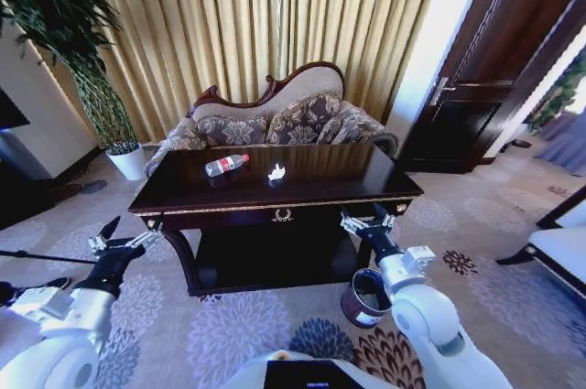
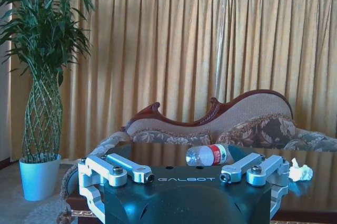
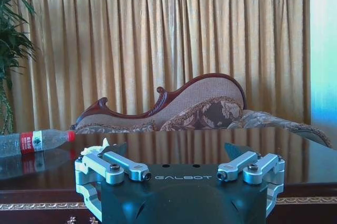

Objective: Move to the front of the table and place the trash on the table into the trash bin.

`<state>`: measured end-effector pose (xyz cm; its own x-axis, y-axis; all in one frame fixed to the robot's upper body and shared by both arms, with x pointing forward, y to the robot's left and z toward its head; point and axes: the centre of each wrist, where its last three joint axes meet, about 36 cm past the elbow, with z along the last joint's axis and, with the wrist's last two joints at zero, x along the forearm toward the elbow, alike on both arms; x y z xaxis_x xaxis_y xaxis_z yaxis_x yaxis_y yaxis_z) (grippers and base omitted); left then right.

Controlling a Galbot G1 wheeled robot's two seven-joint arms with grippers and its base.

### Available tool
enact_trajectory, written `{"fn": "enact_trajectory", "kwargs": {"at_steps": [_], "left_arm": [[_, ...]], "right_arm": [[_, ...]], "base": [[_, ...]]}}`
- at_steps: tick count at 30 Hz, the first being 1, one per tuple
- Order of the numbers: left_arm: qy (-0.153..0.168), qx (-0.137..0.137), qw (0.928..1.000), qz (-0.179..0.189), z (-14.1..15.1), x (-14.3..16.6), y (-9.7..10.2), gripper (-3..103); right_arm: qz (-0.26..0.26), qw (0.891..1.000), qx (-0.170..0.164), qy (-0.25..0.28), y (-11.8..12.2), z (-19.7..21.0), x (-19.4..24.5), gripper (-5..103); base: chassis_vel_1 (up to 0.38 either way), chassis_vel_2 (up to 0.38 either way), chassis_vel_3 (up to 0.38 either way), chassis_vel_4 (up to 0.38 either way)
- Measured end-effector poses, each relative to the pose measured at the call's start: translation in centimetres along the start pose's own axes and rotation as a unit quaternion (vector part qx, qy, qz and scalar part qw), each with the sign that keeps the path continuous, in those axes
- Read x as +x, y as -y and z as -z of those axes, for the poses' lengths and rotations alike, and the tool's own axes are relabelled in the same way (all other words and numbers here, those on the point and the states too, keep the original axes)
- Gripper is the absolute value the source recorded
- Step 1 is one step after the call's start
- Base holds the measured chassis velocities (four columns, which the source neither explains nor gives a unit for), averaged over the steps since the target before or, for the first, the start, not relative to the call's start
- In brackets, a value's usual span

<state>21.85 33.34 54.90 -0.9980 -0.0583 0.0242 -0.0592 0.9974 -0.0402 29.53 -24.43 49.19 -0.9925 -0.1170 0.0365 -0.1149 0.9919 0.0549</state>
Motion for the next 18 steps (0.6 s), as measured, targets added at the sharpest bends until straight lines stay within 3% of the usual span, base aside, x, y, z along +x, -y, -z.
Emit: {"fn": "enact_trajectory", "kwargs": {"at_steps": [18], "left_arm": [[0.003, 0.002, 1.0, -0.001, -0.05, -0.04, 0.11, 100]], "right_arm": [[0.01, 1.0, 0.0, -0.002, -0.08, -0.17, -0.11, 100]], "base": [[-0.05, 0.044, 0.051, -0.045]]}}
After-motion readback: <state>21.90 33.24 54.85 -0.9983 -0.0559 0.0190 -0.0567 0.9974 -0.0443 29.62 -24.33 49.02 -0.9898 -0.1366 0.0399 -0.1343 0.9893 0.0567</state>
